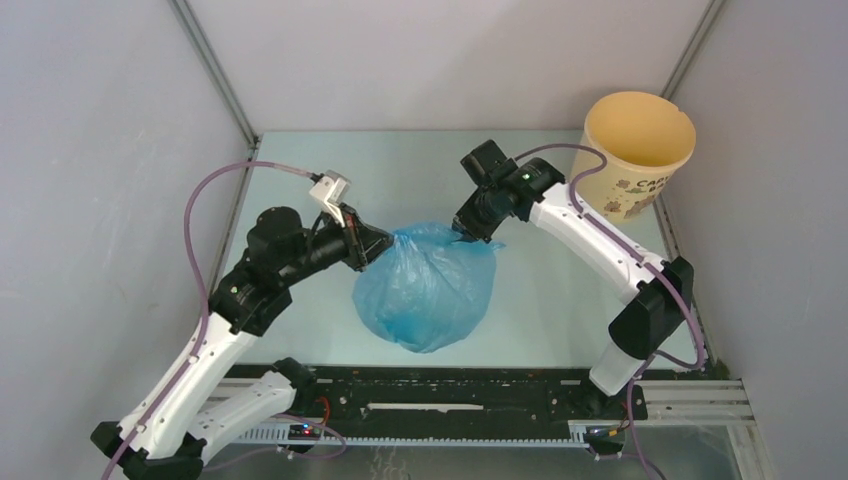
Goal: Put the trash bags into the trash bin
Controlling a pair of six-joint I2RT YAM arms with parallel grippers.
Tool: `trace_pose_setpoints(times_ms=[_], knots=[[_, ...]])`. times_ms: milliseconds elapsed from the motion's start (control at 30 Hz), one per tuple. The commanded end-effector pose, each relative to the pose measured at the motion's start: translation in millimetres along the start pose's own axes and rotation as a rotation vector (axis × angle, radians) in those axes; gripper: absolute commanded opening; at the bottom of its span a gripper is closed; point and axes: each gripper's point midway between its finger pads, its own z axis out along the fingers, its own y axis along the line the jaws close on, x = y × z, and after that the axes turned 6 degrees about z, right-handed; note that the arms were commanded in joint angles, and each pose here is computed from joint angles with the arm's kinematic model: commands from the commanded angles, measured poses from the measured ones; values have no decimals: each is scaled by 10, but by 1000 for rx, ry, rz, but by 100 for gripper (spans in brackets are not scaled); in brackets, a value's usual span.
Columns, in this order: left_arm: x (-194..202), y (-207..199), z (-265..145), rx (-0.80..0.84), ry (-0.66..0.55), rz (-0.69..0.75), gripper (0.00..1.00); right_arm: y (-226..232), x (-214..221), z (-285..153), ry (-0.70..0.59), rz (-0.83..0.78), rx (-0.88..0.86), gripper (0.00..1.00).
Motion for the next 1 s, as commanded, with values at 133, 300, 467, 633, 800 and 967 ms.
trace_pose_setpoints(times_ms=[133,300,467,633,800,967], knots=[[173,-124,-201,26,144,-1,56,539,-438,-908,-201,-233,-330,0],[-235,-403,-548,77,-3,-16,99,885,-200,-1412,-133,-679,-699,0],[-681,-441,-863,-5,-153,-41,100,764,-45,-1540,-103,-964,-803,1],[-983,-324,-900,-111,-249,-172,100,605,93,-1445,-37,-1049,-840,5],[-902,-588,-262,90,-57,-320,100,535,160,-1335,3,-995,-867,5],[-529,-518,263,11,66,-385,94,620,152,-1302,10,-826,-870,3]])
